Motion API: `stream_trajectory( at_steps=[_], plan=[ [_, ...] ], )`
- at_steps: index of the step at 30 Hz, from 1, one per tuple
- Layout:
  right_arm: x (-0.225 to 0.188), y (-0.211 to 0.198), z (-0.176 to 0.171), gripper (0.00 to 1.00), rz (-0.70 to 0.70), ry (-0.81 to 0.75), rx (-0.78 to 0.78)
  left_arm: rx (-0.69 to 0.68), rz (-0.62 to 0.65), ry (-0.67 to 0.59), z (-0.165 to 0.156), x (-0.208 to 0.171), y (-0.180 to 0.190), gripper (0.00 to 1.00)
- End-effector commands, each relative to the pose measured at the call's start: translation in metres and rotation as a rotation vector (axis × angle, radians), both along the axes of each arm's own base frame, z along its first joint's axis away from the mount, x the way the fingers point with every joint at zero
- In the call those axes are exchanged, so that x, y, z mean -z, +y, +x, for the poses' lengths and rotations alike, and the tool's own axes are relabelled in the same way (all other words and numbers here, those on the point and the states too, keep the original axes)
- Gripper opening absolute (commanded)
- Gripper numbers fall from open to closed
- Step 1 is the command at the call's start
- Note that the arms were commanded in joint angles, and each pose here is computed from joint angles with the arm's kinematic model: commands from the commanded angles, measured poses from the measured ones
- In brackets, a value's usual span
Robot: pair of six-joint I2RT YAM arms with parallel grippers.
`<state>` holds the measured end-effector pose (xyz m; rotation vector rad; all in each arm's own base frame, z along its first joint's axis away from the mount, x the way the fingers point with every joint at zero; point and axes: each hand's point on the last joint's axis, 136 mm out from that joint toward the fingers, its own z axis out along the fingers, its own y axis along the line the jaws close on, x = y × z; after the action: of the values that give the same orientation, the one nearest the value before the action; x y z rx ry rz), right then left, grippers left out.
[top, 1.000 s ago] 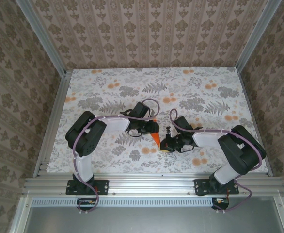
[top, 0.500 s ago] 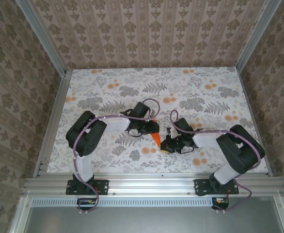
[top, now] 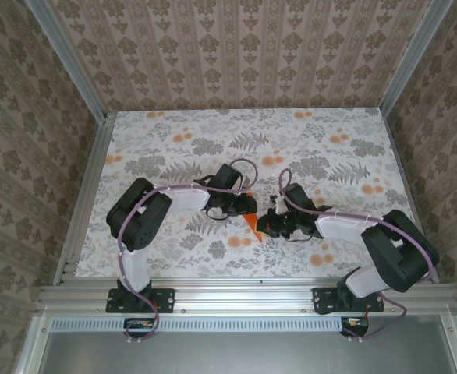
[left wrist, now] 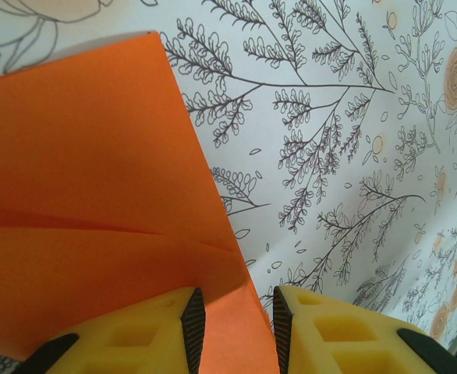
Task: Fold a paper plane with a square sheet of paper (pick it up from the middle)
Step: Fold the wing for the fifth time at the center of the table.
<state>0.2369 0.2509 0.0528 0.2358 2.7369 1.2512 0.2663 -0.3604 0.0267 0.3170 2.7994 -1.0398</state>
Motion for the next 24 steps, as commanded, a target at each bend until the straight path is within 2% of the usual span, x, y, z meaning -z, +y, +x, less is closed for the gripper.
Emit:
stream_trajectory(
  at_steps=[1,7,14,17,24],
  plan=[
    [0.002,0.009,0.018,0.07,0.013,-0.017,0.028,-0.008,0.119,0.058,-0.011,0.034,0.022,0.33],
    [0.037,0.006,0.014,0.07,-0.028,0.056,0.033,-0.007,0.117,0.054,-0.011,0.032,0.022,0.33],
    [0.078,-0.018,-0.026,0.05,-0.133,0.183,-0.002,-0.002,0.114,0.053,-0.010,0.031,0.020,0.33],
    [0.066,-0.016,-0.025,0.05,-0.106,0.151,-0.005,-0.001,0.115,0.052,-0.010,0.030,0.020,0.33],
    [0.012,0.013,0.017,0.07,0.025,0.004,0.006,0.002,0.115,0.058,-0.012,0.032,0.020,0.34]
  ],
)
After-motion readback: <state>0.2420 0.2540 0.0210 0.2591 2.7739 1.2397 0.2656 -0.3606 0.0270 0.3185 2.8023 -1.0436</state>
